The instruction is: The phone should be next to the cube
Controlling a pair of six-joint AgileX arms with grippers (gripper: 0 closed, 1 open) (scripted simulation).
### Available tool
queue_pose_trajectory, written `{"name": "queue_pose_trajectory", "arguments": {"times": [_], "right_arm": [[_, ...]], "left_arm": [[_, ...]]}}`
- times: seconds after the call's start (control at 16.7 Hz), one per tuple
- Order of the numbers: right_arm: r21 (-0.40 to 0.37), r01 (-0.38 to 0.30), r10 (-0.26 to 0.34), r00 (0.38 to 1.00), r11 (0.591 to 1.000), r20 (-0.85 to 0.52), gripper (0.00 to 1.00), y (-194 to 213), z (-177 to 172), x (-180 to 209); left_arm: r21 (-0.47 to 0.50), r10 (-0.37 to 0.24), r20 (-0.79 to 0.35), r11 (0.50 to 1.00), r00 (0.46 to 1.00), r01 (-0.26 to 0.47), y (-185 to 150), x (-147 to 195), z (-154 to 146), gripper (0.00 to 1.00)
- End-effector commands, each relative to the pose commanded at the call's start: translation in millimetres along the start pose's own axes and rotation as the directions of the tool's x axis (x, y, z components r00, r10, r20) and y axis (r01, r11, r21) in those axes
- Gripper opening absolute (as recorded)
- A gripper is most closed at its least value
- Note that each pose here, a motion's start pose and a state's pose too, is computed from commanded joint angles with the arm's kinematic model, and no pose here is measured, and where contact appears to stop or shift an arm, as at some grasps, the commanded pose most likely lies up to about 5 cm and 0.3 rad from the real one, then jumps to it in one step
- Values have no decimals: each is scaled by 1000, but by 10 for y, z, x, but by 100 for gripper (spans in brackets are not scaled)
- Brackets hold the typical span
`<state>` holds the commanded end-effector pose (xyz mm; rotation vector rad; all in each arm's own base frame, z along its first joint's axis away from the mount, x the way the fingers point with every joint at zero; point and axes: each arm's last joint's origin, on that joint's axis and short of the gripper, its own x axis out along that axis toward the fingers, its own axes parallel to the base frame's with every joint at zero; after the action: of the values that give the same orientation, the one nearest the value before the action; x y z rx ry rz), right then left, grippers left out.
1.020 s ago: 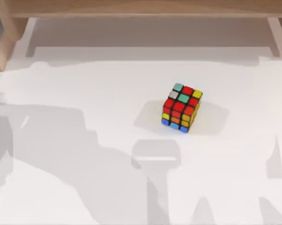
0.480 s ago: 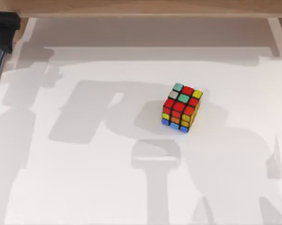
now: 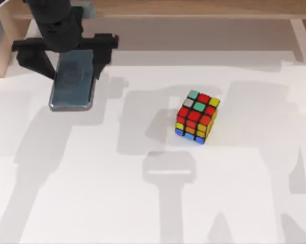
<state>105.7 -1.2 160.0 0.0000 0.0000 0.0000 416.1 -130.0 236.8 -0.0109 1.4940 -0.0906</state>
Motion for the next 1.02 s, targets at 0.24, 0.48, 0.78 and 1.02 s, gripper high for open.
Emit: {"name": "queue_pose_trajectory", "arguments": {"times": [0.24, 0.48, 0.78, 1.02], "right_arm": [[0, 0, 0, 1000, 1000, 0, 100, 0, 0, 0], [0, 0, 0, 1000, 1000, 0, 100, 0, 0, 0], [0, 0, 0, 1000, 1000, 0, 100, 0, 0, 0], [0, 0, 0, 1000, 1000, 0, 100, 0, 0, 0]], "left_arm": [[-25, 45, -67, 999, 997, -47, -721, 532, -39, 0], [-25, 63, -64, 998, 996, -65, -908, 653, -59, 0], [-25, 63, -69, 998, 996, -65, -893, 655, -60, 0], [-10, 62, -84, 998, 995, -63, -918, 646, -99, 0]]}}
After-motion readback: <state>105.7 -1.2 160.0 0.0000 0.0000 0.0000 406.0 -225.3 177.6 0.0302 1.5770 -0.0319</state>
